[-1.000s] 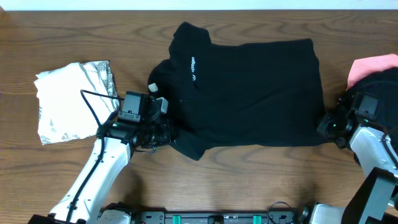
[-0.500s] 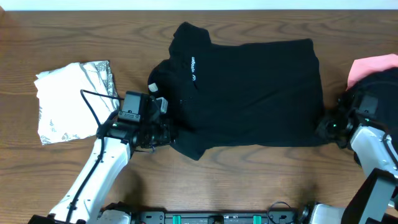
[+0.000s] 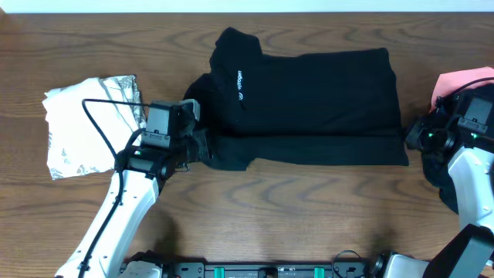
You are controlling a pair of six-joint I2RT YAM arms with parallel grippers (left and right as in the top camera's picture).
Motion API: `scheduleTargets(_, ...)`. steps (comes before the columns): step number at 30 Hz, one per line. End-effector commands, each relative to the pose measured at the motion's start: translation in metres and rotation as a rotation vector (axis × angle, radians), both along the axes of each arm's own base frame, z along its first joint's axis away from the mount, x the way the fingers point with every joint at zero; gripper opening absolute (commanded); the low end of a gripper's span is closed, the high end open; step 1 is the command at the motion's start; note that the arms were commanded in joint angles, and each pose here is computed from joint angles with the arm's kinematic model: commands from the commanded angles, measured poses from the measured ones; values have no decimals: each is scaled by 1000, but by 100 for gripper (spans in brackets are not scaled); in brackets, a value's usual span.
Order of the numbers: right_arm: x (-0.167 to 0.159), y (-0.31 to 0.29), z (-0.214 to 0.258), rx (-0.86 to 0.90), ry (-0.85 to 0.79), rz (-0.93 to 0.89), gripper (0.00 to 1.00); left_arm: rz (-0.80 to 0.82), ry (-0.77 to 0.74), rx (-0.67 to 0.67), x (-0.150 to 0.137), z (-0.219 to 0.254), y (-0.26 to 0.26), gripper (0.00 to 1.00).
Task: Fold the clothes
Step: 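Lift the hem with both grippers and fold it upward toward the collar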
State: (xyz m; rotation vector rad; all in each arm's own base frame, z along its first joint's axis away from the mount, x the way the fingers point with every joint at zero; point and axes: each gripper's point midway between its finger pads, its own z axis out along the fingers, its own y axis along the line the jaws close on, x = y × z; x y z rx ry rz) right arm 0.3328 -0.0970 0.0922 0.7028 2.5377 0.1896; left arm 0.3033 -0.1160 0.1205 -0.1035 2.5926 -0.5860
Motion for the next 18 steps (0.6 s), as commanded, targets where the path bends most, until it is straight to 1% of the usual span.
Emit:
scheduleTargets(1,8,-5,13,-19,-45,-5,1,66,-100,55,21,19,14,6)
scheduleTargets(11,28,-13,27,-57,-144,-5,1,156,-291,108,58,46,28,6)
scheduleTargets(18,48,-7,41,-64,-236,31,1,157,-319,101,72,44,26,6)
